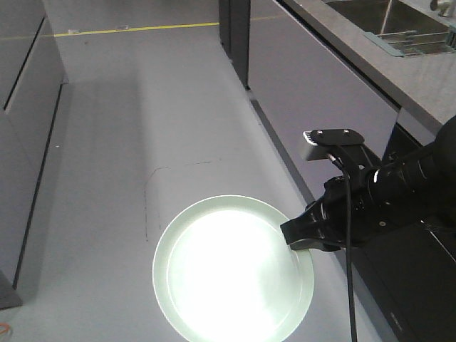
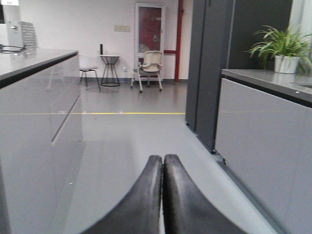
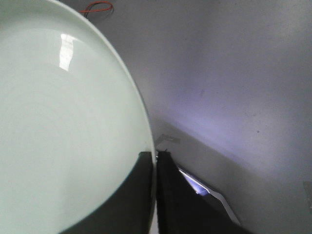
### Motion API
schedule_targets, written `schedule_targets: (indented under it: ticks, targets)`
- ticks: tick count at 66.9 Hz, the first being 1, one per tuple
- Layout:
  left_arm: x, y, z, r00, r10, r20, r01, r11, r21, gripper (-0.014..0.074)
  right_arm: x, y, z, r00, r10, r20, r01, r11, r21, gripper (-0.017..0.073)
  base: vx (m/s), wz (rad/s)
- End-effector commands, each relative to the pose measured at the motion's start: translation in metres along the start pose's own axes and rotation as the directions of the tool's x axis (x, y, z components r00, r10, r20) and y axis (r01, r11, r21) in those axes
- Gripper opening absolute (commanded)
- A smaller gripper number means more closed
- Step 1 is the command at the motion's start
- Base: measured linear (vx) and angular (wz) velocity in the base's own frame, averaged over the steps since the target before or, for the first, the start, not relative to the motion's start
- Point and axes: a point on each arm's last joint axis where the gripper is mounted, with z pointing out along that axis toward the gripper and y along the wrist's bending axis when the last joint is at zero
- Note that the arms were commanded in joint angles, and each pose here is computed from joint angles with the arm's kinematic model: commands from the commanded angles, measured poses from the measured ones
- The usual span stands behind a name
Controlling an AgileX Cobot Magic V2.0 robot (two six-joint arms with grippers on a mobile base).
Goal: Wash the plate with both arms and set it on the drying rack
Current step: 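Hold the plate in the right gripper while driving down the aisle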
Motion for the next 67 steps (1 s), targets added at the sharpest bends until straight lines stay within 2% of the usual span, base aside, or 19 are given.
schedule_targets:
  ticks: [1, 32, 67]
  targets:
    - [-0.017, -0.001, -0.0026, 0.993, -0.001, 0.116, 0.0, 1.0, 0.009, -0.0006, -0.0074, 0.0076, -0.0147, 0.997, -0.004, 0.082, 0.006, 1.0, -0.018, -0.0001, -0.01, 0.31]
    - [-0.017, -0.001, -0.0026, 0.993, -0.001, 0.116, 0.0, 1.0, 0.009, -0.0006, -0.0074, 0.0076, -0.0147, 0.997, -0.004, 0.082, 0.006, 1.0, -0.018, -0.0001, 0.0, 0.27]
    - [-0.017, -0.001, -0.0026, 0.993, -0.001, 0.116, 0.0, 1.0, 0.009, -0.0006, -0.0076, 0.0076, -0.0147, 0.996, -0.004, 0.084, 0.006, 1.0, -0.018, -0.0001, 0.06, 0.13]
